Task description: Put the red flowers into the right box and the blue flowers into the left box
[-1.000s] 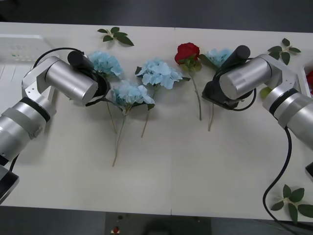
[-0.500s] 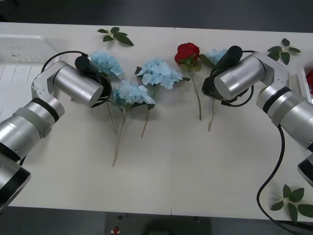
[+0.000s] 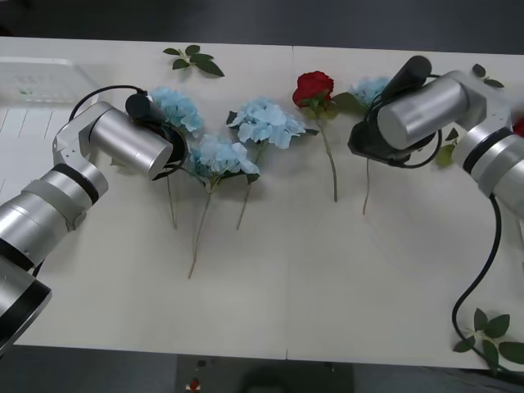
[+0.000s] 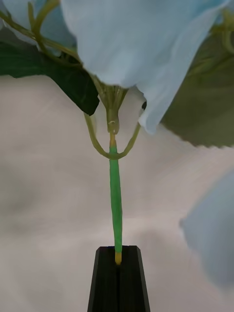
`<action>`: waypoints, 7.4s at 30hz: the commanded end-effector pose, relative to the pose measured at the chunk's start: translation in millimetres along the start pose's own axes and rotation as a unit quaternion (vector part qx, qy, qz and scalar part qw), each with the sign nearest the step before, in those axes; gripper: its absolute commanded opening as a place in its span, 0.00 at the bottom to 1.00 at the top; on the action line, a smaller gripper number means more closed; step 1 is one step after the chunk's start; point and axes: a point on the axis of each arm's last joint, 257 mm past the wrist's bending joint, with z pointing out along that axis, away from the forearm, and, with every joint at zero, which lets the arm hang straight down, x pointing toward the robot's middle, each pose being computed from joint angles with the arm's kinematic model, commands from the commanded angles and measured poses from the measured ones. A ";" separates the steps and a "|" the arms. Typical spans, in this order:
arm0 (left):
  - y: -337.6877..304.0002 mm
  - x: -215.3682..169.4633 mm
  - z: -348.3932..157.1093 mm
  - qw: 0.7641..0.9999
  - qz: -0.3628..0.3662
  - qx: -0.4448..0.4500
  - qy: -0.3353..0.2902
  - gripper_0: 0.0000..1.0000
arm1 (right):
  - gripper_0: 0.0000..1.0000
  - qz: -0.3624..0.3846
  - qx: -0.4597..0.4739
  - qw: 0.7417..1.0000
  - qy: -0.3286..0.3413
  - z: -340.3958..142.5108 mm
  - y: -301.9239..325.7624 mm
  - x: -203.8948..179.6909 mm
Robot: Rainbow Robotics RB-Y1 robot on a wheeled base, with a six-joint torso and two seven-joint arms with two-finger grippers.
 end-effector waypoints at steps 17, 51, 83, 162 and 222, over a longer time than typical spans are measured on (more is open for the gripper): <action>9.4 -43.1 -194.6 0.992 0.034 -0.001 0.118 0.00 | 0.00 -0.238 -0.073 0.968 0.018 -311.5 -92.2 -102.9; 242.1 -158.7 -201.5 0.995 -0.084 -0.030 -0.046 0.00 | 0.00 -0.290 -0.352 0.868 -0.198 -244.4 -16.5 -11.4; 284.9 -222.2 -141.4 0.966 -0.200 -0.053 -0.155 0.00 | 0.00 -0.253 -0.562 0.752 -0.234 -311.3 261.5 45.3; 33.0 -85.2 -342.4 0.660 0.149 0.724 -0.134 1.00 | 0.00 -0.246 -0.625 0.714 -0.196 -317.1 384.9 108.3; -106.7 -4.0 -298.2 0.636 0.208 0.741 -0.055 0.00 | 0.00 -0.246 -0.625 0.714 -0.196 -317.1 384.9 108.3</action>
